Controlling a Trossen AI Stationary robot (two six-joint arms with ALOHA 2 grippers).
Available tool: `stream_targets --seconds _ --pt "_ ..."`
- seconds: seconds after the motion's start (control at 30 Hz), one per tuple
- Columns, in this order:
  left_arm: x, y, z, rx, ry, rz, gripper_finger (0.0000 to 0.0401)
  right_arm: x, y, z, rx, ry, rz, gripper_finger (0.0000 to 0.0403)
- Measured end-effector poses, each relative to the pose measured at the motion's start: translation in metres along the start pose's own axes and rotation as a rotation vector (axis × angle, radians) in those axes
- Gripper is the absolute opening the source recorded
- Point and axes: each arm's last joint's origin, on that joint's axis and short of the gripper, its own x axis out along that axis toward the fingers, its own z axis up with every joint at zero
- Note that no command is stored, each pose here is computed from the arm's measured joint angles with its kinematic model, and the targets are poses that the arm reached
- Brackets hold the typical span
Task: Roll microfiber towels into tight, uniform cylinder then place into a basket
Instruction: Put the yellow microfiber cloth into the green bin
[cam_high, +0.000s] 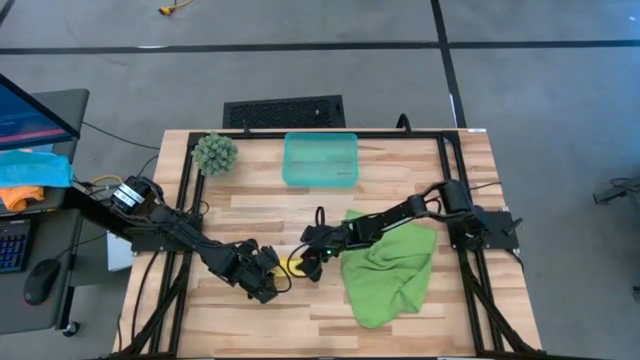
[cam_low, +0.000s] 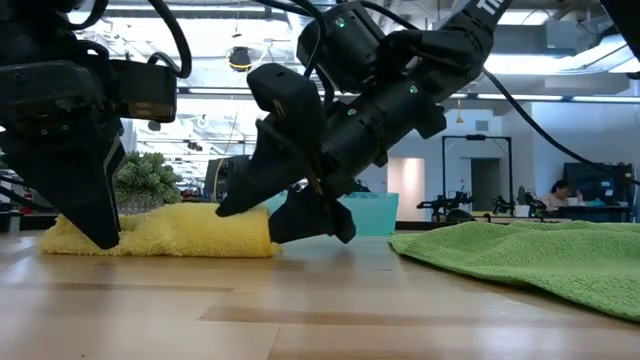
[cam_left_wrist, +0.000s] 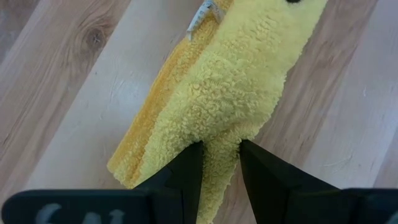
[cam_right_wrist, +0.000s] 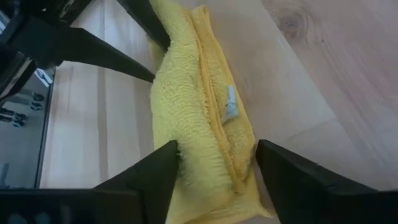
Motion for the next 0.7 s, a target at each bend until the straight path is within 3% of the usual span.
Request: stream_targets --seconds 0.2,0.47,0.57,0.7 --pt "0.001 0.002 0.003 -0.006 -0.008 0.009 0.0105 0.001 0.000 -0.003 -0.003 0.008 -0.011 0.0166" --pt "-0.001 -0.001 0.007 0.068 -0.045 0.021 0.0105 0.001 0.001 -0.006 -0.043 0.032 0.003 0.0043" --pt "-0.004 -0.004 0.011 0.112 -0.062 0.032 0.0105 0.001 0.001 -0.006 -0.053 0.033 0.002 0.0016" --pt "-0.006 -0.007 0.014 0.156 -0.077 0.030 0.0105 0.001 0.000 -0.007 -0.055 0.037 -0.005 0.0015"
